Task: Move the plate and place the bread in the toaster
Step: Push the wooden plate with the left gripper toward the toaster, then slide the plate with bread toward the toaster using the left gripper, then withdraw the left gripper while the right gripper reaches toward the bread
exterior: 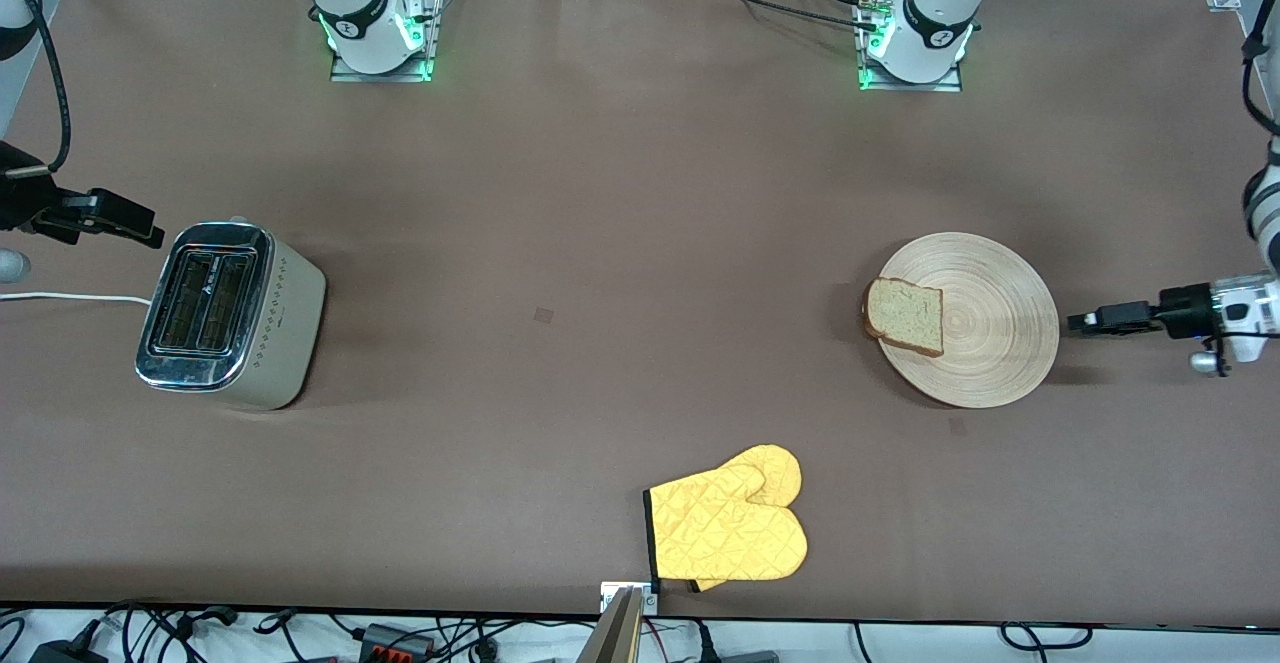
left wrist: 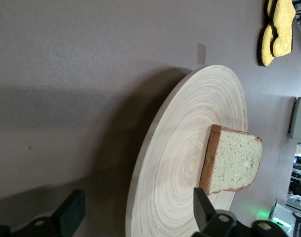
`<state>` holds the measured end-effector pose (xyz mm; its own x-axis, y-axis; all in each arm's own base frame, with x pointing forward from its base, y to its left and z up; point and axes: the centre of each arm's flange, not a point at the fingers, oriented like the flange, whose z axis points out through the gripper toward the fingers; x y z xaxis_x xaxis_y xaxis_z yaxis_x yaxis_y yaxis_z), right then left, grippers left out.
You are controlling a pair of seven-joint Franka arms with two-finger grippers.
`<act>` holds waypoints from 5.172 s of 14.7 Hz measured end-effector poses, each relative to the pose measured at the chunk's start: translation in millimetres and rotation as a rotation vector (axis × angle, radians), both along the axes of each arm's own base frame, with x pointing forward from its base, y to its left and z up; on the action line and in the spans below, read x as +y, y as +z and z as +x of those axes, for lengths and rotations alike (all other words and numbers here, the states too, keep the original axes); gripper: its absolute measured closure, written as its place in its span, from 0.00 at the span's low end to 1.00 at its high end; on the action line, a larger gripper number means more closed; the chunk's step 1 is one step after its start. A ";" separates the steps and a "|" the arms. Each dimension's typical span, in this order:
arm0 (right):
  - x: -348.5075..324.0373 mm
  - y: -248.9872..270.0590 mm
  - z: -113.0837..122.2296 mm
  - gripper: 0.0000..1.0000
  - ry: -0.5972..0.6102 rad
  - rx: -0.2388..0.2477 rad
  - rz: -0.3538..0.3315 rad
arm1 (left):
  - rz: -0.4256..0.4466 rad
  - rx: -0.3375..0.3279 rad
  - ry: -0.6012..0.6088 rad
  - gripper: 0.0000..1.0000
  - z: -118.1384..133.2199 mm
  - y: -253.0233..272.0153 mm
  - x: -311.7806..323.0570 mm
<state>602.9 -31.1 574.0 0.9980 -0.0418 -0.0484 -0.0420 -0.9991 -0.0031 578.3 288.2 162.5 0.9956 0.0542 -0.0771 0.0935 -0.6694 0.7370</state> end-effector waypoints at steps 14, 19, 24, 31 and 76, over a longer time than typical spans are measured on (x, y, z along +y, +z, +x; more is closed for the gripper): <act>0.8 0.0 0.1 0.00 0.011 0.000 0.001 | -0.113 -0.086 -0.050 0.89 -1.4 -32.6 -13.3; 0.9 0.1 0.1 0.00 0.013 0.000 0.001 | -0.112 -0.092 -0.053 0.89 2.7 -28.8 -15.1; 1.0 0.1 0.1 0.00 0.014 0.000 0.001 | -0.135 -0.052 -0.057 0.90 18.9 -8.9 -32.1; 1.0 0.2 0.1 0.00 0.015 -0.001 0.001 | -0.144 0.047 -0.124 0.90 67.0 74.8 -137.3; 42.2 -72.9 13.0 0.00 0.044 0.138 0.153 | -0.196 -0.313 -0.453 0.00 82.7 30.6 -459.1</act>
<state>615.9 11.1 501.1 0.9820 0.0200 -0.1876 -0.0090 -0.9883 -0.1521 661.0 -170.9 193.1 0.8932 -0.3678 0.2589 -0.4124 -0.4399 0.7978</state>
